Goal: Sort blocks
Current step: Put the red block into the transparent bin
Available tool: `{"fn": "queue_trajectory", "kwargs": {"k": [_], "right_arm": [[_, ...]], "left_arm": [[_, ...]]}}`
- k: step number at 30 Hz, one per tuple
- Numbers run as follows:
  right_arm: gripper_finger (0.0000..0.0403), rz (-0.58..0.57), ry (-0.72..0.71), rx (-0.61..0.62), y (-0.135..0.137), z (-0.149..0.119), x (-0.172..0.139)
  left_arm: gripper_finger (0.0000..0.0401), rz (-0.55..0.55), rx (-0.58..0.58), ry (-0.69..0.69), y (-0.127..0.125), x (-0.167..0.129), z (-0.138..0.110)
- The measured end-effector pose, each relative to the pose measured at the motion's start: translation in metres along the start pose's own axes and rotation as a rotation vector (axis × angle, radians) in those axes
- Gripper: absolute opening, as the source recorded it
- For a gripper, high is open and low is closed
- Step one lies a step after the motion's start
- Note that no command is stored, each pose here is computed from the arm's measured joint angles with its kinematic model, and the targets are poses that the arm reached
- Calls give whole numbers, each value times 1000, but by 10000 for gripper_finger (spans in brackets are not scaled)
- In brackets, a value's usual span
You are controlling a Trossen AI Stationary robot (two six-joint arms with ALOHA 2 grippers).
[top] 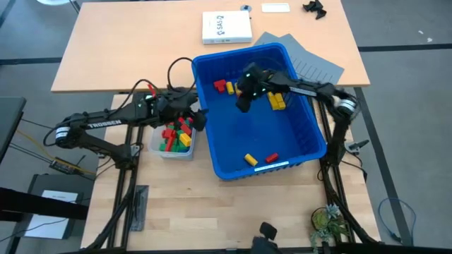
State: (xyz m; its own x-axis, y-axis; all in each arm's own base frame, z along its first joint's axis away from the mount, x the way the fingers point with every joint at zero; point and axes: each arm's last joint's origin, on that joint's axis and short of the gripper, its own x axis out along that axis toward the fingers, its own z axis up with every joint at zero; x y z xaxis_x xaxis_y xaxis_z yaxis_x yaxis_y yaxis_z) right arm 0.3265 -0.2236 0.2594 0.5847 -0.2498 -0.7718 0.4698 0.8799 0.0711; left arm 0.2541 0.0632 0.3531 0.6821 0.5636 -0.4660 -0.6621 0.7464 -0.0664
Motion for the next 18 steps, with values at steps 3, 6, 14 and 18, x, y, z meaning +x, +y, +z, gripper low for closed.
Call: {"fn": "queue_trajectory", "kwargs": {"k": [3,6,14,18], "right_arm": [[127,85,-134,-20,14,13,-48],[127,209,-259,-61,32,20,-92],[127,409,-596,-120,78,30,-177],[127,499,-753,-203,104,34,-202]], "left_arm": [[310,-66,52,-89,-14,-6,6],[310,-109,108,-173,-29,-14,9],[309,-144,118,-365,-63,-26,15],[309,-200,71,-417,-79,-19,15]]}}
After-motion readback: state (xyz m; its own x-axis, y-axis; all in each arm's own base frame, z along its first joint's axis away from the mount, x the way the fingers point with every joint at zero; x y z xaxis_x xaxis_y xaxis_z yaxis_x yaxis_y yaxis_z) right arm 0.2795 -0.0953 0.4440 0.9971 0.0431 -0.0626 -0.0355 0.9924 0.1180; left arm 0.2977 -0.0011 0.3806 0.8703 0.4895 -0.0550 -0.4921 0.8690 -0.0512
